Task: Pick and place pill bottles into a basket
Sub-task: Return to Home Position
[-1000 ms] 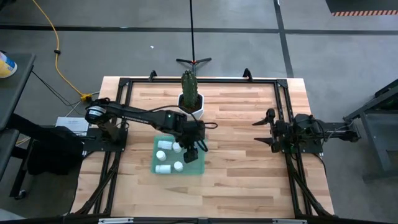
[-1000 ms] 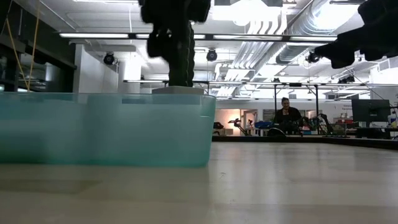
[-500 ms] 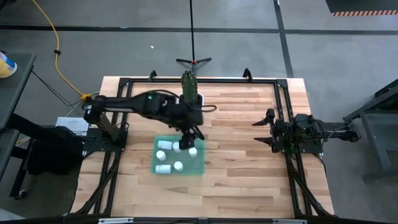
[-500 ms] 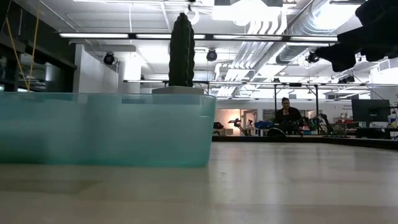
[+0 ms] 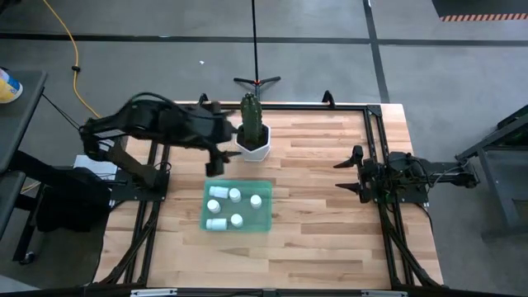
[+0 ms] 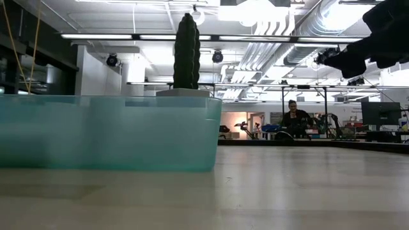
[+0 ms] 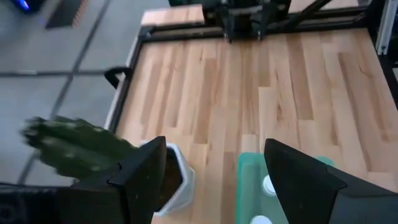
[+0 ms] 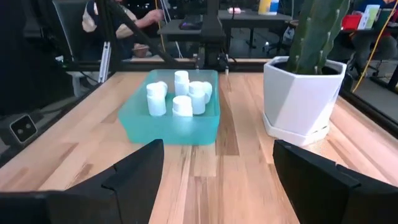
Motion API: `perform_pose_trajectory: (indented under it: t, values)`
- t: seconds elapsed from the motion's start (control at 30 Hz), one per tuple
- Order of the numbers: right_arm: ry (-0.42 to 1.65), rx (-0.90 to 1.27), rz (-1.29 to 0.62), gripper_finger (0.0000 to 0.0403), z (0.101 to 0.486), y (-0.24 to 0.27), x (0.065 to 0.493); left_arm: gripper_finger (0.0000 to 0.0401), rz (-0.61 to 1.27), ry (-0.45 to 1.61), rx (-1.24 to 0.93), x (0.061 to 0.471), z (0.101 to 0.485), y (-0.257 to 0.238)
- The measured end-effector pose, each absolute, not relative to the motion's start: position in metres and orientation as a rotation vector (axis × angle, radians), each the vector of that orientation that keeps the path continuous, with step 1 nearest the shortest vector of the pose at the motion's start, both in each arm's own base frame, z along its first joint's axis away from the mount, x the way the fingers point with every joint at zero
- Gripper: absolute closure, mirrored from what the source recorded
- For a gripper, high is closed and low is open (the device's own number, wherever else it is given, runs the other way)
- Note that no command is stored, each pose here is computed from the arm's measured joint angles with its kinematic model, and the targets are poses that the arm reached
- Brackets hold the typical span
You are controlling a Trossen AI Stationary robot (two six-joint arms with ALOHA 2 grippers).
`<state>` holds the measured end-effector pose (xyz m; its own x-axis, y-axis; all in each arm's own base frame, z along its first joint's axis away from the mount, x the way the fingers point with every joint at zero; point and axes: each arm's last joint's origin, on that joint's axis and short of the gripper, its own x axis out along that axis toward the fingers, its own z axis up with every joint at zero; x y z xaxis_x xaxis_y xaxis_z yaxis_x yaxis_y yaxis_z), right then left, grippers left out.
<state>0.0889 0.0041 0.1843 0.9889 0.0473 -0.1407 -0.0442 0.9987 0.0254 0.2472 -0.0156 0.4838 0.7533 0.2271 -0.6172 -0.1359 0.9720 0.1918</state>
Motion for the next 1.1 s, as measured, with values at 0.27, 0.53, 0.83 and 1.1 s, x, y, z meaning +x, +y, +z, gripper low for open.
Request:
perform_pose_trajectory:
  t: [0.27, 0.53, 0.83, 1.1]
  values:
    - [0.169, 0.021, 0.043, 0.0110, 0.182, 0.004, 0.089, 0.0096, 0.226, 0.587, 0.206, 0.213, 0.502, -0.007]
    - [0.185, 0.021, 0.043, 0.0110, 0.180, 0.004, 0.088, 0.0096, 0.125, 0.452, 0.139, 0.190, 0.482, 0.008]
    - [0.204, 0.021, 0.043, 0.0110, 0.178, 0.004, 0.088, 0.0096, 0.027, 0.263, 0.038, 0.179, 0.409, 0.014]
    - [0.212, 0.021, 0.043, 0.0110, 0.178, 0.004, 0.088, 0.0096, -0.005, 0.147, -0.100, 0.164, 0.356, 0.011]
